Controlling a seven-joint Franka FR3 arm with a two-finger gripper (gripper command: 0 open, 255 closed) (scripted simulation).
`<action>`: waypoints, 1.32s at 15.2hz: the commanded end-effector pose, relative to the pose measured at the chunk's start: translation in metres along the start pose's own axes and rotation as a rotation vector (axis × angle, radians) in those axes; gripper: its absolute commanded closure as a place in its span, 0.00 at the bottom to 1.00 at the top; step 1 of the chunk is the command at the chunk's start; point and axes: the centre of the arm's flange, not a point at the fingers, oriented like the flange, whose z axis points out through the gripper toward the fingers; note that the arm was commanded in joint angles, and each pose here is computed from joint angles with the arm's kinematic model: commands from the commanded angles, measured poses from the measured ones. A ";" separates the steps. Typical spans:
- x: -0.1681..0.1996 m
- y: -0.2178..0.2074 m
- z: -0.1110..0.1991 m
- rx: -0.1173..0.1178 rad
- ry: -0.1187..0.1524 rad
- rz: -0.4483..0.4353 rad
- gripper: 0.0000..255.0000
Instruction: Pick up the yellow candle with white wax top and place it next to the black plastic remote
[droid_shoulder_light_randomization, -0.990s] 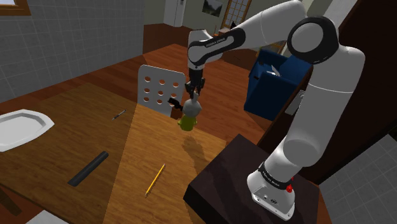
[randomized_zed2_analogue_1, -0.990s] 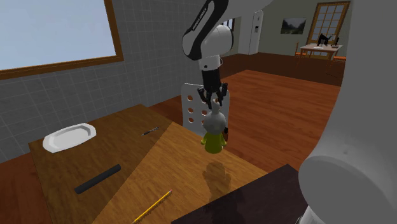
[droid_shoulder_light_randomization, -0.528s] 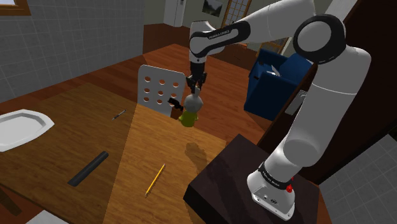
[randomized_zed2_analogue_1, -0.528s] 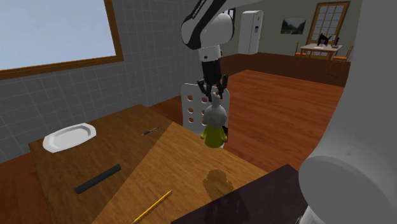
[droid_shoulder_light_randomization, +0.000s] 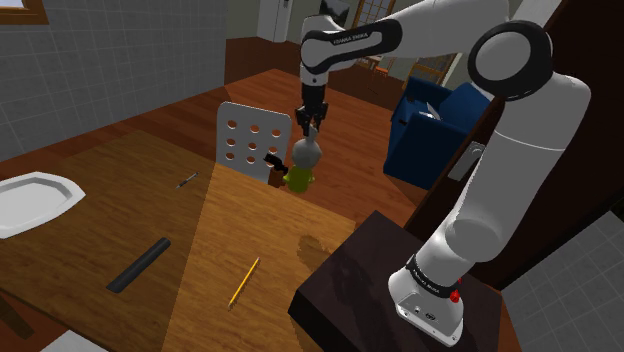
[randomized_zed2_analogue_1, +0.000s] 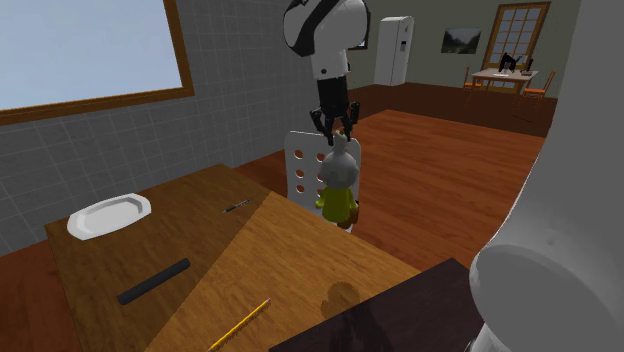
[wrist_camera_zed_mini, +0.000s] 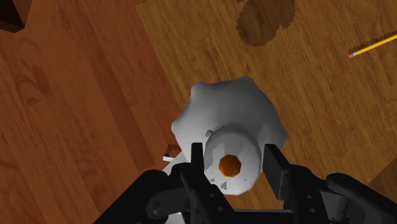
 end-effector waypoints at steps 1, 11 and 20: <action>-0.003 0.002 -0.011 0.000 0.001 0.000 1.00; -0.012 0.007 -0.063 0.000 0.001 0.000 1.00; -0.020 0.012 -0.110 0.000 0.001 0.000 1.00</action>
